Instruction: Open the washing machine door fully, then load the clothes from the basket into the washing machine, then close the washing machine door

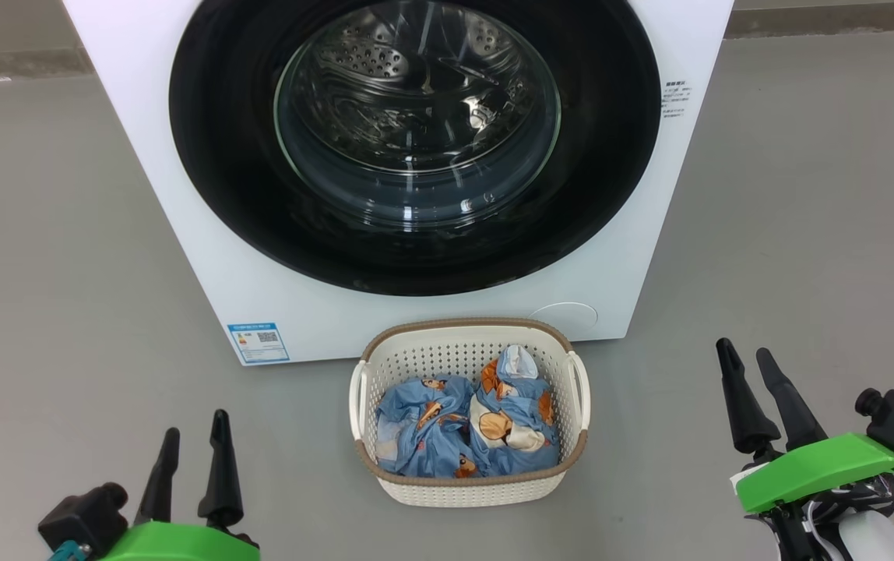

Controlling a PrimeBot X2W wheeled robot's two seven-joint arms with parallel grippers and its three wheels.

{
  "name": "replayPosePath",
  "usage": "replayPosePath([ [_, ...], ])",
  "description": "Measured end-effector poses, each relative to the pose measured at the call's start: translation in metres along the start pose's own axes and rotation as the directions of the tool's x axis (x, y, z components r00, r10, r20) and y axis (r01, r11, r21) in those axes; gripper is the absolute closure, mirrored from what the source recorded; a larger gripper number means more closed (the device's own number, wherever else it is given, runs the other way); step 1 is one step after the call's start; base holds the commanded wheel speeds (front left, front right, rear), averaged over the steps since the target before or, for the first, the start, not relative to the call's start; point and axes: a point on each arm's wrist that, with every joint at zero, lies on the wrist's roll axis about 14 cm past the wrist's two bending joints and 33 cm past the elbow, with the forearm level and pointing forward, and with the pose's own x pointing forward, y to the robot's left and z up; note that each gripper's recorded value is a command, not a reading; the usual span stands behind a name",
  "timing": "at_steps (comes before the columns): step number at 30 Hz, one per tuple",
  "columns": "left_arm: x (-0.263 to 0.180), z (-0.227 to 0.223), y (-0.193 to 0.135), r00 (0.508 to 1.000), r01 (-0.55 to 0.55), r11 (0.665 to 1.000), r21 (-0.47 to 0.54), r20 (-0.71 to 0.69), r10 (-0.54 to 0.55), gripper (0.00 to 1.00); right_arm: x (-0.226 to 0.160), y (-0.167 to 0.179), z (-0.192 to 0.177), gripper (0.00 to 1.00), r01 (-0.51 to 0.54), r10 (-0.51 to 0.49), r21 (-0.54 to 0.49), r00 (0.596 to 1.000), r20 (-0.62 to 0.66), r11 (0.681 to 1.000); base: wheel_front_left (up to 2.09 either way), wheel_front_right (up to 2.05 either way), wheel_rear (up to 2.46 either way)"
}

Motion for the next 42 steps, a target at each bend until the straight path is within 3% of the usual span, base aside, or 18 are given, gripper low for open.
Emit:
replayPosePath([
  [12,0.002,-0.002,-0.002,1.000,0.013,0.990,0.141,0.005,-0.014,0.00,0.002,0.005,-0.004,0.00,-0.036,0.034,-0.172,0.999,-0.015,0.985,0.00,0.00,0.00],
  [27,0.002,0.002,-0.008,0.998,0.044,0.955,0.294,0.029,-0.055,0.00,0.004,0.013,-0.006,0.00,-0.094,0.090,-0.348,0.996,-0.028,0.933,0.00,0.00,0.00],
  [33,0.004,0.005,-0.012,0.996,0.057,0.939,0.339,0.039,-0.074,0.00,0.007,0.018,-0.004,0.00,-0.115,0.115,-0.397,0.993,-0.025,0.910,0.00,0.00,0.00],
  [42,0.004,0.004,-0.012,0.996,0.058,0.939,0.338,0.038,-0.075,0.00,0.008,0.016,-0.004,0.00,-0.112,0.111,-0.400,0.994,-0.026,0.910,0.00,0.00,0.00],
])
